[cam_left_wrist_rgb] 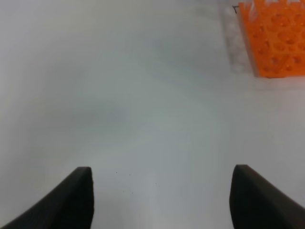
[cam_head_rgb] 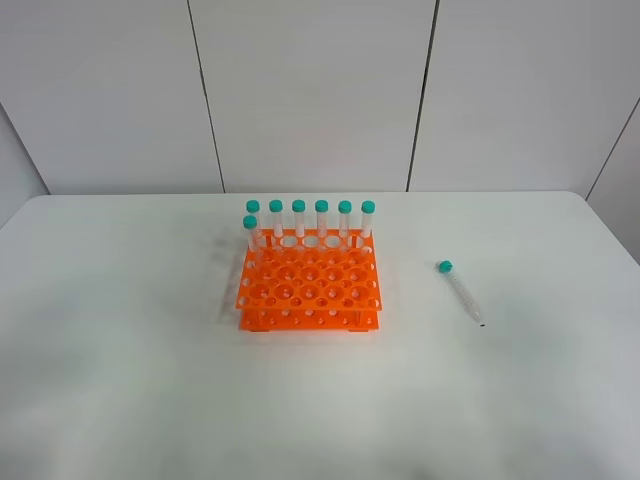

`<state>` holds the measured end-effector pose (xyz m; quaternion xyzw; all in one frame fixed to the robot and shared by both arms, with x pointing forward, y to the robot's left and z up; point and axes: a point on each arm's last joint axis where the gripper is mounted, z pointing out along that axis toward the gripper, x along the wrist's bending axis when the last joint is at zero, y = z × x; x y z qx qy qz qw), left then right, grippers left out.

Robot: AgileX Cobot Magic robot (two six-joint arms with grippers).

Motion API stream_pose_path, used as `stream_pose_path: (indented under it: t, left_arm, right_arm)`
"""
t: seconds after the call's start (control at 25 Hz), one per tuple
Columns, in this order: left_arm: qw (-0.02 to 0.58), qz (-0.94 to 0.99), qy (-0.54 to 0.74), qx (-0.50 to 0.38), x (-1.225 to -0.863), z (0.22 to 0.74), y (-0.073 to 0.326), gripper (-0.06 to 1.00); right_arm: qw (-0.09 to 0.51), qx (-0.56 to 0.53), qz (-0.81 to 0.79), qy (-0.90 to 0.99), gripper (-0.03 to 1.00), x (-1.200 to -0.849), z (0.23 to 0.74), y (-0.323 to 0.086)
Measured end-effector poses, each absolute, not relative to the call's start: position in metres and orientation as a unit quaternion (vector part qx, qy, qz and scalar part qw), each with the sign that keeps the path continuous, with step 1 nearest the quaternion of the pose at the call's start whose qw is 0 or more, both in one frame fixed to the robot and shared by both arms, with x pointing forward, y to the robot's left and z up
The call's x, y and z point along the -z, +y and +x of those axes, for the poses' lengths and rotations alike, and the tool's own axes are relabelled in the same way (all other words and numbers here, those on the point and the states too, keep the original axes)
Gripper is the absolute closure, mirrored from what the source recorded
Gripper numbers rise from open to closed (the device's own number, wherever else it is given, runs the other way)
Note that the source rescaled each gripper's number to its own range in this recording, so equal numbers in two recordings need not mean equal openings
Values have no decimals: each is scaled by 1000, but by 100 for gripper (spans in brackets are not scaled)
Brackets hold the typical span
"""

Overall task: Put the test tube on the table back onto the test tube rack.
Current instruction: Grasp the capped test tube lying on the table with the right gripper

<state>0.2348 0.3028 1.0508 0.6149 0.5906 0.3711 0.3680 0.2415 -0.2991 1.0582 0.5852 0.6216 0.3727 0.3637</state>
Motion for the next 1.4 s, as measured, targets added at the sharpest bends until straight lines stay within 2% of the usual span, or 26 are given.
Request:
stream_pose_path:
  t: [0.24, 0.4, 0.52, 0.68, 0.92, 1.2, 1.4]
  left_arm:
    - [368, 615, 591, -371, -1051, 235, 303, 7]
    - [368, 615, 591, -371, -1051, 235, 303, 7]
    - [368, 615, 591, -371, -1051, 235, 303, 7]
    - [368, 615, 591, -371, -1051, 235, 303, 7]
    - [368, 615, 591, -371, -1051, 235, 303, 7]
    - [368, 615, 591, -371, -1051, 235, 303, 7]
    - [368, 615, 591, -371, -1051, 235, 303, 7]
  right_arm:
    - [330, -337, 604, 642, 8, -1099, 281, -297]
    - [285, -290, 626, 666, 8, -1116, 333, -294]
    - [243, -246, 641, 685, 8, -1115, 378, -292]
    - [188, -183, 648, 716, 8, -1097, 440, -289]
    - [106, -97, 649, 747, 8, -1050, 520, -285]
    - [59, -78, 644, 758, 8, -1002, 592, -278]
    - [40, -88, 634, 767, 8, -981, 619, -263]
